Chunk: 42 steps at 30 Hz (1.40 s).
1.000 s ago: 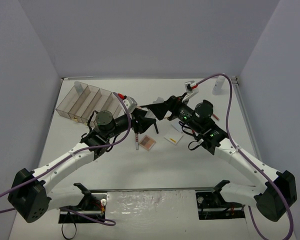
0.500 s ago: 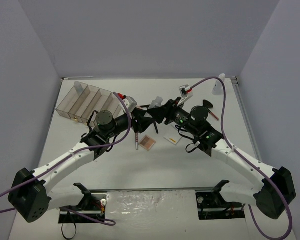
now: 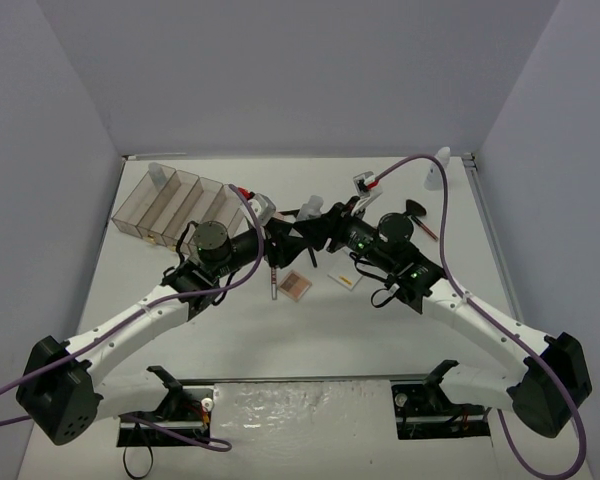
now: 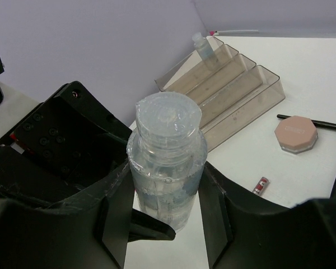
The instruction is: Organize the makeup
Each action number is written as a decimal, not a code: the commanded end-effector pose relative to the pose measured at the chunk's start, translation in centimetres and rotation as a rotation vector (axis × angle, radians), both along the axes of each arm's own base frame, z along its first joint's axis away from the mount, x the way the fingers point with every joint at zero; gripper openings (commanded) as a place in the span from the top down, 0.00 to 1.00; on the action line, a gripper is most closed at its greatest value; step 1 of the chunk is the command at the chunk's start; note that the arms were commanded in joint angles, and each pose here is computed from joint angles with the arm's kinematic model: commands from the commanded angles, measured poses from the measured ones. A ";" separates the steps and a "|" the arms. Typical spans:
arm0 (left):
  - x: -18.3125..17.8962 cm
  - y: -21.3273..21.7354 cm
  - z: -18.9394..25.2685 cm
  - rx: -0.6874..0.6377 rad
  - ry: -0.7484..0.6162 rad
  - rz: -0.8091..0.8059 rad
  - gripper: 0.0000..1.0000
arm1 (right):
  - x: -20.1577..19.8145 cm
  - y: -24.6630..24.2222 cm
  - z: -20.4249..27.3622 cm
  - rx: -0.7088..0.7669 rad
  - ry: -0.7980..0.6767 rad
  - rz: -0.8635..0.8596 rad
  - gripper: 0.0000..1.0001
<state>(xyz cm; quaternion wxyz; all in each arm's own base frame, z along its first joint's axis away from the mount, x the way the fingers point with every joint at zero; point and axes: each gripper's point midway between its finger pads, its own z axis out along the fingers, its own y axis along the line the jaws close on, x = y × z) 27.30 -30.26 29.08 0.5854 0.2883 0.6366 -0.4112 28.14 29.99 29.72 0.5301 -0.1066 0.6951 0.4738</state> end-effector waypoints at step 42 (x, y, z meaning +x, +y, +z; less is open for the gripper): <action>-5.5 -0.4 5.1 0.092 0.044 -0.345 0.47 | -7.2 2.3 1.5 -0.209 -0.584 0.475 1.00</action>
